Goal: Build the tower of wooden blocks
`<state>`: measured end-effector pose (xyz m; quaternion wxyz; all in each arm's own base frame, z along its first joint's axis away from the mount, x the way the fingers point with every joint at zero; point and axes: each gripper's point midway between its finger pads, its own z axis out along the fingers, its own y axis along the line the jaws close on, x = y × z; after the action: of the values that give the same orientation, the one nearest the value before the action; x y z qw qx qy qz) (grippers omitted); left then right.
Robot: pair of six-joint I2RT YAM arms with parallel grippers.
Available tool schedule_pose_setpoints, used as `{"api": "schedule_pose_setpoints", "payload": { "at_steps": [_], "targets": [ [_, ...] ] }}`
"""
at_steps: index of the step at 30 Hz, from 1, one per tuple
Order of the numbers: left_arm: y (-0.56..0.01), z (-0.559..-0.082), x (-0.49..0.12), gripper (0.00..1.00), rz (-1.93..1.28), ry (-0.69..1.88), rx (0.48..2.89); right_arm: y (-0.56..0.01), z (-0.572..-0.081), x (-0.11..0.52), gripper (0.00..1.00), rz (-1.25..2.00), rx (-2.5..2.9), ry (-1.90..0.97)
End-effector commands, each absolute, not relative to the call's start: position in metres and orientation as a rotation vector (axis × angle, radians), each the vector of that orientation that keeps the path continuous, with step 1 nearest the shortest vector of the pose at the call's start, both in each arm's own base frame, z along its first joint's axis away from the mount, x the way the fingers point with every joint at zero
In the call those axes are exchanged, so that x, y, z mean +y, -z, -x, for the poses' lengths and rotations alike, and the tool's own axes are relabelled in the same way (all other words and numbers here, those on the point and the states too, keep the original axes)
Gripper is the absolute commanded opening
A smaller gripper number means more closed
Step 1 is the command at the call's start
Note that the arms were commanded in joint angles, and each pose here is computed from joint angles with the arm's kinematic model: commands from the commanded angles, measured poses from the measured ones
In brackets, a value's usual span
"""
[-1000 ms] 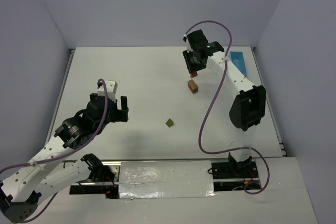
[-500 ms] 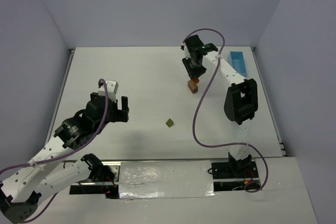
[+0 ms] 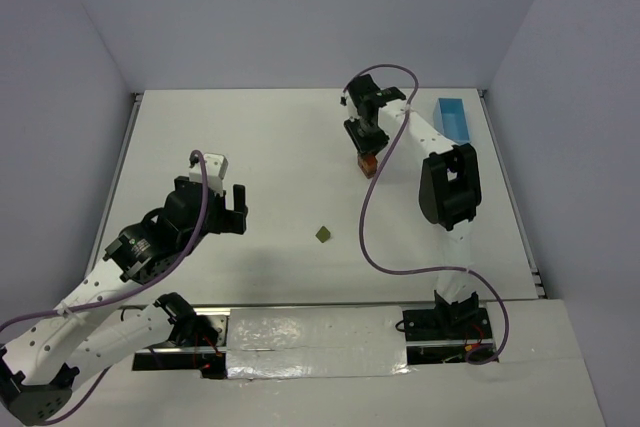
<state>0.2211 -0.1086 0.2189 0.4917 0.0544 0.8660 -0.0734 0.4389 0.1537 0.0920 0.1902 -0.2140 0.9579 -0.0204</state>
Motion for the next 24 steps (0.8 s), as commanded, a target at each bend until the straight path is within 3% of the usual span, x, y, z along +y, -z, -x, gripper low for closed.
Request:
{"api": "schedule_pose_setpoints", "payload": {
  "at_steps": [1,24],
  "targets": [
    [-0.231,-0.227,-0.114,0.98,-0.142,0.204,2.057,-0.112,-0.450,0.155,0.09,0.600,2.635,0.052],
    [-0.231,-0.226,-0.116,0.99,-0.155,0.216,2.057,-0.106,-0.450,0.148,0.14,0.621,2.662,0.083]
  ]
}}
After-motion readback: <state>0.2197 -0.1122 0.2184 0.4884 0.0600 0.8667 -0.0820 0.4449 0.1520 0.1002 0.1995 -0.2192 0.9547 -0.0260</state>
